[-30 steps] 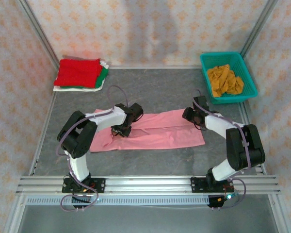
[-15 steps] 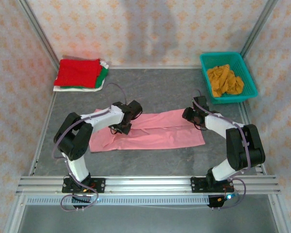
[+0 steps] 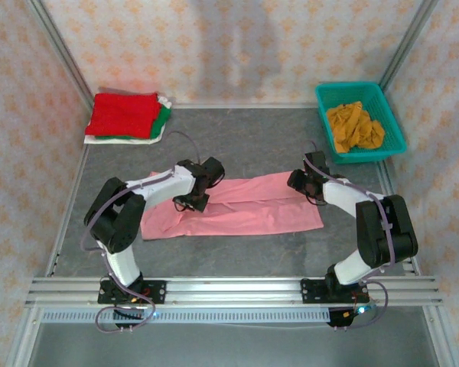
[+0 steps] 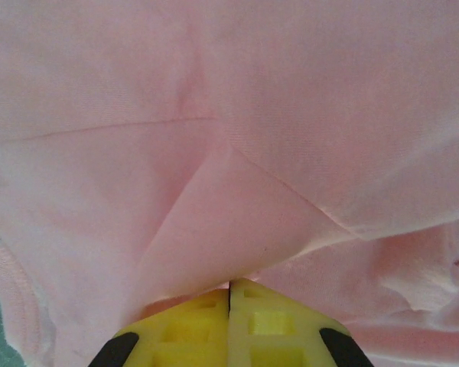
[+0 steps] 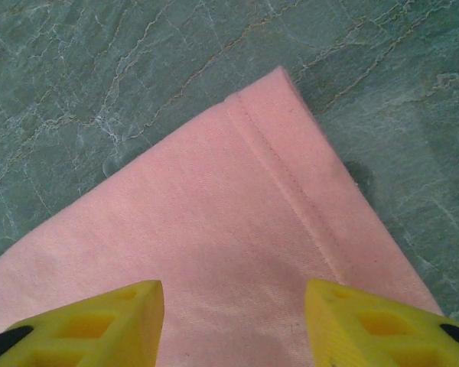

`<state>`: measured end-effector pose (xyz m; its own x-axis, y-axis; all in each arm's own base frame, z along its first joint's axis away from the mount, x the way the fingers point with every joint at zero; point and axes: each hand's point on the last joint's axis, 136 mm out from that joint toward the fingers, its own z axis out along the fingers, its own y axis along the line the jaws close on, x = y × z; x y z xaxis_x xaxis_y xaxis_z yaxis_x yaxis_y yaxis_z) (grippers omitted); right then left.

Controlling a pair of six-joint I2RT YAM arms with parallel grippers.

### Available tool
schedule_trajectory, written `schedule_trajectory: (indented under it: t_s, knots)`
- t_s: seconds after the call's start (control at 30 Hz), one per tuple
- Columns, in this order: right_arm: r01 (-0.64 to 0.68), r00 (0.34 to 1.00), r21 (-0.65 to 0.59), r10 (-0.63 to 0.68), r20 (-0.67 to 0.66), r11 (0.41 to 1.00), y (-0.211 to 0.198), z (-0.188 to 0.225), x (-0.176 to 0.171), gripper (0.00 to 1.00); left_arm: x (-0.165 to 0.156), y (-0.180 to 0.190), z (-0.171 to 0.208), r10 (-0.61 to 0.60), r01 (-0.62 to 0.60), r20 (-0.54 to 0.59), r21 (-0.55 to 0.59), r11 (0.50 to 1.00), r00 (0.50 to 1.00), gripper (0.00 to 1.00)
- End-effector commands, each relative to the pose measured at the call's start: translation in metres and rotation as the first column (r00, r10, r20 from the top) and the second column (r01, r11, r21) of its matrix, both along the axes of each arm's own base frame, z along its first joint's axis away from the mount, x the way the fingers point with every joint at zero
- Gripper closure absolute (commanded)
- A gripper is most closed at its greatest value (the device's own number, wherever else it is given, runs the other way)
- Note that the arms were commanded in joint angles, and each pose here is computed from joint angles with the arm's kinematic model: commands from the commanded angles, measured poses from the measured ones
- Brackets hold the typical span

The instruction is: Fold and stack the t-shirts

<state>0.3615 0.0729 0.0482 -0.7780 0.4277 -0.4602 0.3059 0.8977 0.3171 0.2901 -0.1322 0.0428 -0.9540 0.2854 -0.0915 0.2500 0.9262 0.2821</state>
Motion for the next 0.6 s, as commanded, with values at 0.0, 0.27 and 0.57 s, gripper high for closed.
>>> schedule_trajectory:
  t_s: [0.0,0.27,0.57]
  knots:
    - [0.019,1.0,-0.004,-0.019,-0.002,1.0,-0.003,-0.001,0.002,0.49,0.0,0.004,-0.007,0.009,-0.008,-0.012,0.013,1.0,1.0,0.89]
    - [0.022,1.0,-0.008,-0.022,-0.004,1.0,-0.004,-0.002,0.001,0.49,0.003,0.0,-0.014,0.012,-0.012,-0.005,-0.008,1.0,1.0,0.62]
    - [0.02,1.0,-0.014,-0.02,-0.009,1.0,-0.005,-0.002,-0.001,0.48,0.0,0.01,-0.025,0.046,-0.045,-0.014,0.027,0.999,0.999,0.71]
